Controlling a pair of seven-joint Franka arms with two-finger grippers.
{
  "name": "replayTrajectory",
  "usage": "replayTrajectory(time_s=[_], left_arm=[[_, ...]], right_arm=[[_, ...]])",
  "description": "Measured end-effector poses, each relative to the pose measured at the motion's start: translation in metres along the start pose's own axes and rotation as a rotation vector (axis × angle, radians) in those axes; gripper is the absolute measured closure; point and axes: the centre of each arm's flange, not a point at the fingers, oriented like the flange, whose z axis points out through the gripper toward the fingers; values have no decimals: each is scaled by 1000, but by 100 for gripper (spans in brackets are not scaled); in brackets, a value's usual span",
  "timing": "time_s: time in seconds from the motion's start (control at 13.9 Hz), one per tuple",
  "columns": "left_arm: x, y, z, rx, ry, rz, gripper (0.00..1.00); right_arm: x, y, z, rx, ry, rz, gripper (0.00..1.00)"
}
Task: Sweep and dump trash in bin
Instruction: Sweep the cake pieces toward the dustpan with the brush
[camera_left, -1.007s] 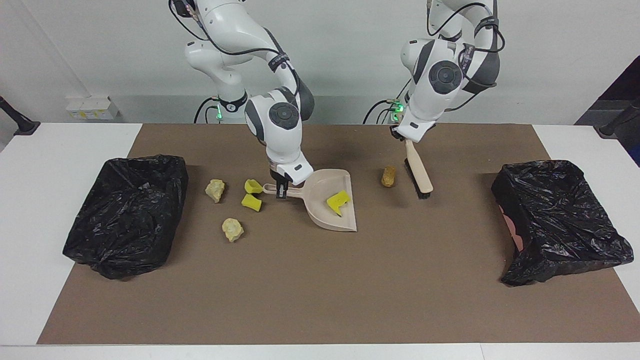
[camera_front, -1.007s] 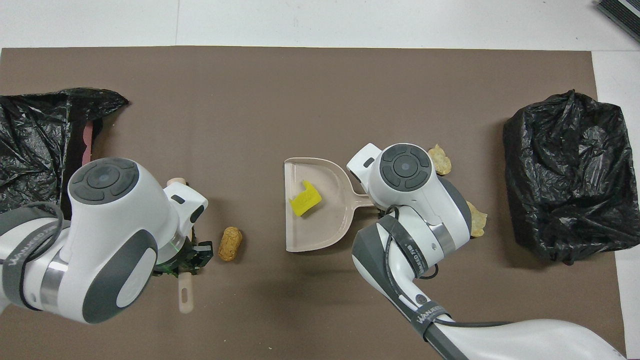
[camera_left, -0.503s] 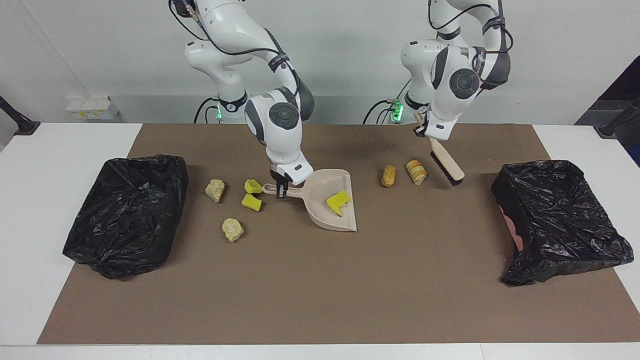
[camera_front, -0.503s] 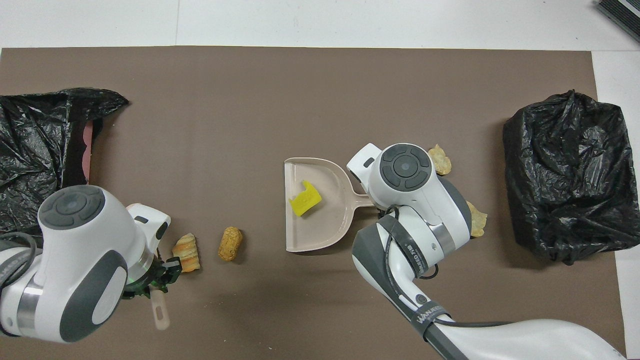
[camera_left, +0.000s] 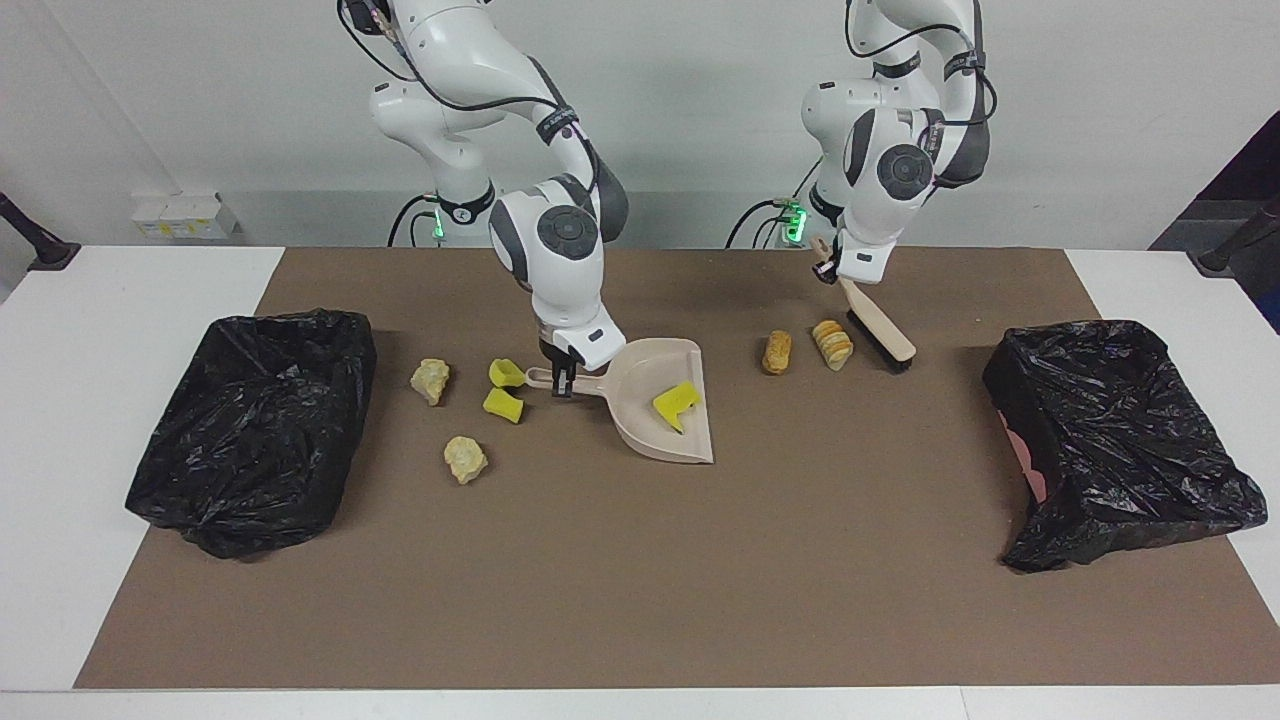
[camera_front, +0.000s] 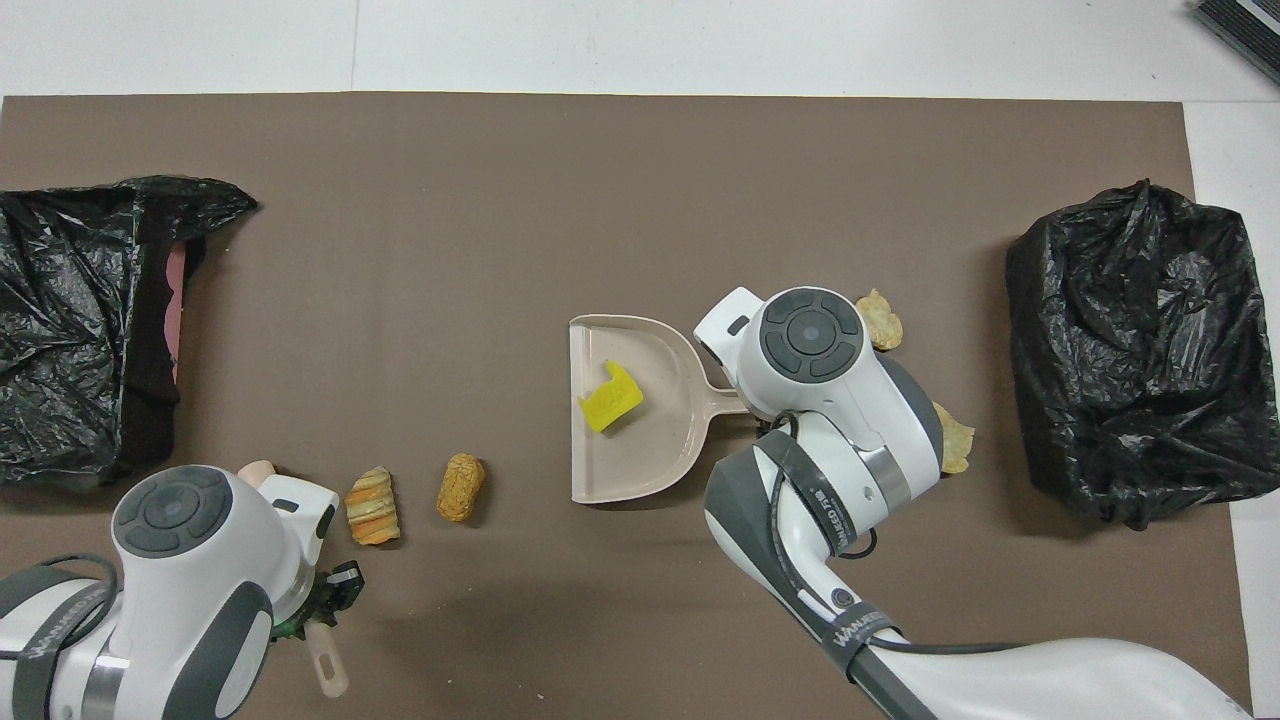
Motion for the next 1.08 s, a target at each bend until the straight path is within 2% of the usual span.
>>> replayTrajectory(time_s=[0.14, 0.36, 0.58, 0.72, 1.08], left_arm=[[-5, 25, 9, -21, 26, -2, 73], [-20, 71, 4, -101, 31, 12, 73], [-38, 103, -7, -117, 41, 72, 73], [-50, 120, -11, -140, 71, 113, 73], [-75, 172, -18, -206, 99, 175, 73]], right_arm=[[0, 0, 0, 0, 0, 0, 68], [4, -1, 0, -8, 6, 13, 68], [20, -7, 2, -24, 16, 53, 68], [32, -11, 7, -33, 17, 67, 68], [42, -14, 15, -47, 25, 85, 68]])
